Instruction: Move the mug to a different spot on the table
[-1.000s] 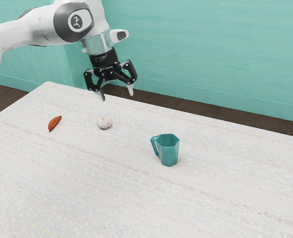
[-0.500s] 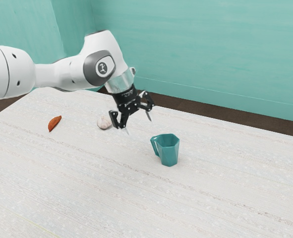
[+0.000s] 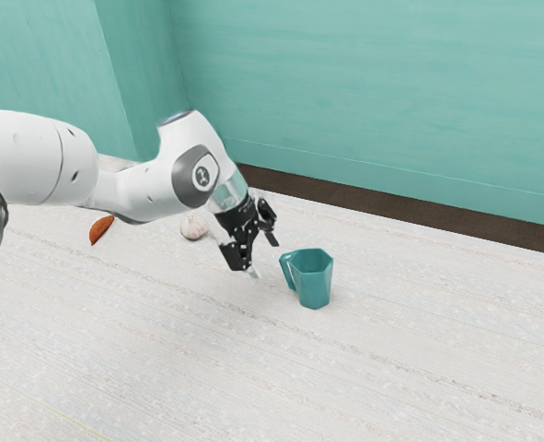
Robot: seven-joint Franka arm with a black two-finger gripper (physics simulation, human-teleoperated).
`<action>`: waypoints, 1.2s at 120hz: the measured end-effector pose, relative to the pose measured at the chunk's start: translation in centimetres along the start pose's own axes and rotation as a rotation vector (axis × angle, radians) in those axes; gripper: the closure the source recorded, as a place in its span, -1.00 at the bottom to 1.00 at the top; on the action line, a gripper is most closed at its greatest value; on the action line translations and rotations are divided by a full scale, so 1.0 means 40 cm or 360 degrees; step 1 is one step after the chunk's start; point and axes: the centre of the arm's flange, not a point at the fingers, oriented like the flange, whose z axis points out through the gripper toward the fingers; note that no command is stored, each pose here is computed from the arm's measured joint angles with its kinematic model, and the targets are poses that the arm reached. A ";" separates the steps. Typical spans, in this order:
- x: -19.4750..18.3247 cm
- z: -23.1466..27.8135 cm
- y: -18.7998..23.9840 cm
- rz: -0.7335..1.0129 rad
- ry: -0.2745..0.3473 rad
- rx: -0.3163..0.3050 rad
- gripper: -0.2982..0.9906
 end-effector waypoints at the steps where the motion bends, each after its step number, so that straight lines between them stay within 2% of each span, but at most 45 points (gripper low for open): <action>1: 0.001 0.003 0.000 -0.0005 0.0001 -0.0002 -0.53; 12: 0.006 0.012 0.004 -0.0023 0.0032 -0.0039 -0.53; 22: 0.010 0.014 0.010 0.0061 0.0119 -0.0056 -0.53; 30: 0.011 0.015 0.016 0.0109 0.0147 -0.0066 -0.54; 36: 0.003 0.012 0.031 0.0111 0.0113 -0.0070 -0.54; 54: 0.003 0.029 0.039 -0.0006 -0.0077 -0.0034 -0.54; 65: 0.008 0.040 0.040 -0.0046 -0.0135 -0.0011 -0.54; 108: 0.027 0.057 0.116 0.0154 -0.0079 0.0077 -0.54; 144: 0.016 0.092 0.131 0.0182 -0.0120 0.0123 -0.44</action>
